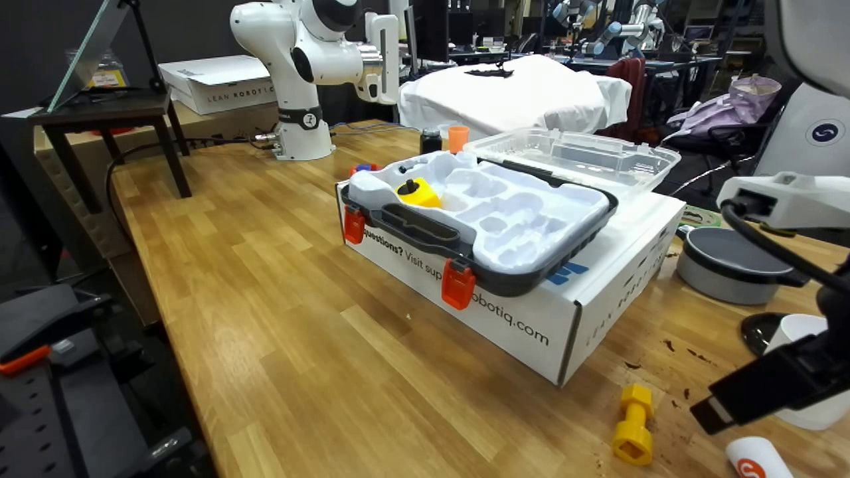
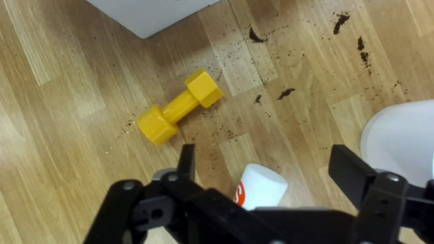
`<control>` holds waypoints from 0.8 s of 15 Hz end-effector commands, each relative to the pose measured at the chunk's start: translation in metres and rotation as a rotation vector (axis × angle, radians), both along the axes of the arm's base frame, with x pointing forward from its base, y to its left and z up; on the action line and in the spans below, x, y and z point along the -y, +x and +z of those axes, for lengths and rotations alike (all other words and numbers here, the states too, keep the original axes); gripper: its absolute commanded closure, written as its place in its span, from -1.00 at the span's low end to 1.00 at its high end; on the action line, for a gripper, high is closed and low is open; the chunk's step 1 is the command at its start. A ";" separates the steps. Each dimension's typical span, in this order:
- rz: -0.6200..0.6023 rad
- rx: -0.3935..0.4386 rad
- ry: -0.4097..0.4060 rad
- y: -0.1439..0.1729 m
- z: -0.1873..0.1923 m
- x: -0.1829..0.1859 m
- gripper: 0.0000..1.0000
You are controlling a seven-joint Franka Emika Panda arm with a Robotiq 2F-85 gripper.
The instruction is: Move the seasoning bottle to the right
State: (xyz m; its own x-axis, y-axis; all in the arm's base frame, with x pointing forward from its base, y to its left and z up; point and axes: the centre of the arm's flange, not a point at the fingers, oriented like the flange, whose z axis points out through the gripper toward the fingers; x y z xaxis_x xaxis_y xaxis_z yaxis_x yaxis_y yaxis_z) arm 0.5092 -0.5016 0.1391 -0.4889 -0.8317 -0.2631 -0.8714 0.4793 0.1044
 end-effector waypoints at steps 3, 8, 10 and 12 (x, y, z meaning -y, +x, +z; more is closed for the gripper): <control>0.048 0.035 0.000 -0.039 0.033 0.007 -1.00; 0.092 0.062 -0.003 -0.047 0.046 0.003 -1.00; 0.110 0.068 0.007 -0.067 0.058 -0.010 -1.00; 0.122 0.070 0.023 -0.095 0.069 -0.024 -1.00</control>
